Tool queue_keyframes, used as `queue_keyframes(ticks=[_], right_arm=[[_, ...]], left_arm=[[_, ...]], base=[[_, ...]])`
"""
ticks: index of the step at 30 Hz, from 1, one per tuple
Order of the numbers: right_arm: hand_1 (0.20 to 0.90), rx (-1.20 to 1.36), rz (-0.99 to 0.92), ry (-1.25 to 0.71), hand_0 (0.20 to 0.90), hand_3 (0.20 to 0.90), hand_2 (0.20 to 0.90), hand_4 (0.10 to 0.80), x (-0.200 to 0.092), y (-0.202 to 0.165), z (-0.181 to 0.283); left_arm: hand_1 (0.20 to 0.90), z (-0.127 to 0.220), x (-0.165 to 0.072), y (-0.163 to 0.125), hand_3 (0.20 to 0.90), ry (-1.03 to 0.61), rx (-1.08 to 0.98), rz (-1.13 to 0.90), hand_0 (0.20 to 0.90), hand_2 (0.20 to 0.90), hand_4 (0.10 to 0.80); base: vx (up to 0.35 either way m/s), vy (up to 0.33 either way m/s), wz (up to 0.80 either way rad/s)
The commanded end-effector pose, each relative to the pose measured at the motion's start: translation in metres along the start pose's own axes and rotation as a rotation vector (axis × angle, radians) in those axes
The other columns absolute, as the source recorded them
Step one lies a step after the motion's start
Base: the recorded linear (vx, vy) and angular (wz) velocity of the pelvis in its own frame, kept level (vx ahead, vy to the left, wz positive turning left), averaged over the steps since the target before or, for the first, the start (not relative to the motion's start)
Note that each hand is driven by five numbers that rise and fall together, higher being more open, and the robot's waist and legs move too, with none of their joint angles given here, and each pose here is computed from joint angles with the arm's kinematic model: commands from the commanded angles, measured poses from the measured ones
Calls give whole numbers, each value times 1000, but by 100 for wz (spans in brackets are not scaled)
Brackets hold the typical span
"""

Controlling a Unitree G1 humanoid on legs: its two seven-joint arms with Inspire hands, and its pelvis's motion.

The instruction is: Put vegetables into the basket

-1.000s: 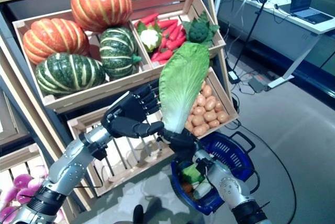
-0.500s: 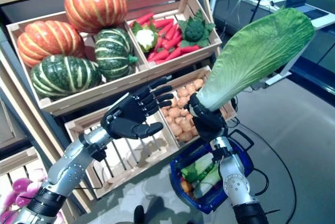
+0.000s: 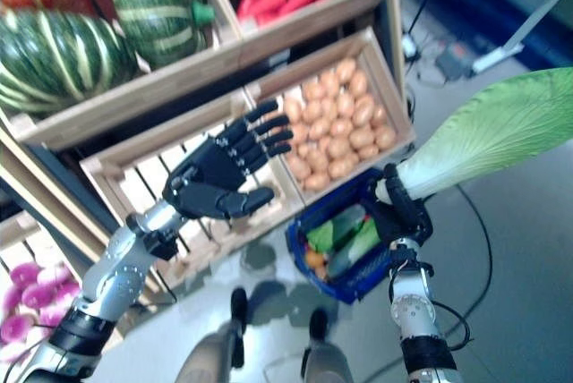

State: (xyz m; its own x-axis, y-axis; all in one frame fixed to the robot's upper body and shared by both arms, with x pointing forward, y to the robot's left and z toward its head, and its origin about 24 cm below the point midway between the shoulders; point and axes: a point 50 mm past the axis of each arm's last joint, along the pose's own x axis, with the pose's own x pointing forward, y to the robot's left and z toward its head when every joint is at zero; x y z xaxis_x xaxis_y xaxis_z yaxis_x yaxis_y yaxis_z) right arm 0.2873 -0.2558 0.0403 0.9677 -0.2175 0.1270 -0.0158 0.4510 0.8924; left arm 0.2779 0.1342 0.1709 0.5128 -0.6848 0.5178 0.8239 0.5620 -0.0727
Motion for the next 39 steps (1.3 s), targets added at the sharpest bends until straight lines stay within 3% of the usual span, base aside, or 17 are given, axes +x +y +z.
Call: queue_keyframes(ticks=[1,11,21,30,39], right_arm=[[300,27,254,-234,300,300,300,400,27,51,46],[300,-40,288,-218,300,300,300,400,68,73,62],[300,-53,357,-110,300,300,300,400,91,97,53],[300,-304,189,-27,300,300,300,400,105,101,32],[300,-504,36,63,300,300,300,400,112,106,13]], left_arm=[[900,46,19,-10,900,-279,114,-116,900,900,800],[900,73,50,-20,900,-406,148,-249,900,900,800],[900,95,68,-33,900,-492,201,-371,900,900,800],[900,107,73,-37,900,-576,192,-377,900,900,800],[900,102,75,-32,900,-553,190,-296,900,900,800]], base=[[-154,-10,13],[-79,29,10],[-5,24,3],[-5,13,1],[5,1,2]])
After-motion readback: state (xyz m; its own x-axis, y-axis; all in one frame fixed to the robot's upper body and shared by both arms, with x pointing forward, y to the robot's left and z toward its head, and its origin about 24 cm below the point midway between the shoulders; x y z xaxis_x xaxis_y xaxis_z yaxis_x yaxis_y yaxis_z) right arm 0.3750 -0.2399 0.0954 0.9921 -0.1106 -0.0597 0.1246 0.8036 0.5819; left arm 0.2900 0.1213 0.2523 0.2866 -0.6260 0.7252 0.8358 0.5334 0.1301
